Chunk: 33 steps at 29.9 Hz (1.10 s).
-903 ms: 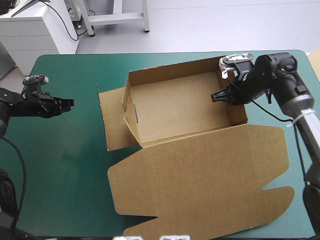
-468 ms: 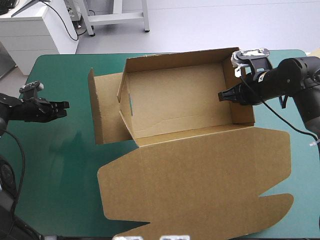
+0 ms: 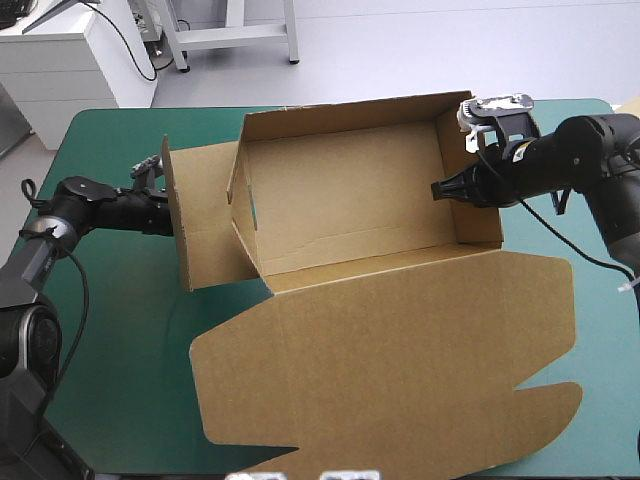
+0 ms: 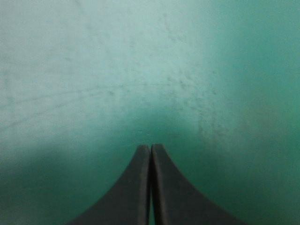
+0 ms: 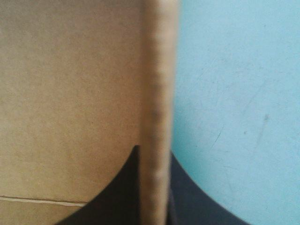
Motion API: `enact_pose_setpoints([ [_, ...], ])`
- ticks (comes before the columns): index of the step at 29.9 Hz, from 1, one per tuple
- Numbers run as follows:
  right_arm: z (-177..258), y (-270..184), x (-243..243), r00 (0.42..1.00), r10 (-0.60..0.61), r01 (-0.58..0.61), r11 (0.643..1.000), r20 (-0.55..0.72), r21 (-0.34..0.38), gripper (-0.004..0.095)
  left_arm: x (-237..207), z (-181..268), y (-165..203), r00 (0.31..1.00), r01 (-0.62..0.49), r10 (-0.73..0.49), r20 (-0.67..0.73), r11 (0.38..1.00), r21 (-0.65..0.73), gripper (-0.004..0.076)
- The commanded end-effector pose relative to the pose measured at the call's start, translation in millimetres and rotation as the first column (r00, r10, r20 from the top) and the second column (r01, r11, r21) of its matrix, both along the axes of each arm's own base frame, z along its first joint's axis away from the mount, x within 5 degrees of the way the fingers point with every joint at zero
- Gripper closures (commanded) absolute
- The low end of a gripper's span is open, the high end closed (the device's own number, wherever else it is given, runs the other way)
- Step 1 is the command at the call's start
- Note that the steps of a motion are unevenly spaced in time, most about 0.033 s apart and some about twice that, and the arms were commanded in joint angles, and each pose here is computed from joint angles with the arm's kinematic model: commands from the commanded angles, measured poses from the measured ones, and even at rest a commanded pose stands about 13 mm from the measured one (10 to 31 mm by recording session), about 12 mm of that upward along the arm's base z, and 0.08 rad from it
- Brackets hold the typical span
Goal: Fold the box
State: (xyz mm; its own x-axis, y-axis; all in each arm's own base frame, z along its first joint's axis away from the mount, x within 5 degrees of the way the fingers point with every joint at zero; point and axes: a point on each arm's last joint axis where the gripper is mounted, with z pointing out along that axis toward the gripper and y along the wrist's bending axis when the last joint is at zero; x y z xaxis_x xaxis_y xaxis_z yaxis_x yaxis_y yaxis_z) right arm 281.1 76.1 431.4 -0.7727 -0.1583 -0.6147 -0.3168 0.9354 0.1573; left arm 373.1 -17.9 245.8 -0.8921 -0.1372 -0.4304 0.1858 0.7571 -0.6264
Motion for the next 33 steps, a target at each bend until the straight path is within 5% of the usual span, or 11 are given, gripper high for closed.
enact_pose_setpoints([
  [1, 21, -6, -2, 0.988, -0.060, 0.058, 0.998, 0.141, 0.022, 0.0928, -7, 39, -22, 0.995, 0.050, -0.037, 0.096, 0.989, -0.139, 0.0732],
  [5, 15, -9, 7, 0.985, -0.100, 0.103, 0.995, 0.143, -0.012, 0.0928, -17, 60, -39, 0.978, 0.149, -0.110, 0.180, 0.963, -0.224, 0.0732],
  [15, -11, -12, 34, 0.982, -0.167, 0.174, 0.981, 0.082, -0.086, 0.0927, -44, 109, -50, 0.935, 0.182, -0.106, 0.338, 0.963, -0.199, 0.0732],
  [30, -29, -12, 52, 0.984, -0.172, 0.176, 0.975, 0.046, -0.135, 0.0928, -60, 115, -80, 0.907, 0.327, -0.241, 0.344, 0.919, -0.220, 0.0731],
  [33, -29, -12, 52, 0.984, -0.172, 0.178, 0.975, 0.050, -0.137, 0.0927, -59, 114, -80, 0.908, 0.318, -0.232, 0.348, 0.923, -0.216, 0.0683],
])
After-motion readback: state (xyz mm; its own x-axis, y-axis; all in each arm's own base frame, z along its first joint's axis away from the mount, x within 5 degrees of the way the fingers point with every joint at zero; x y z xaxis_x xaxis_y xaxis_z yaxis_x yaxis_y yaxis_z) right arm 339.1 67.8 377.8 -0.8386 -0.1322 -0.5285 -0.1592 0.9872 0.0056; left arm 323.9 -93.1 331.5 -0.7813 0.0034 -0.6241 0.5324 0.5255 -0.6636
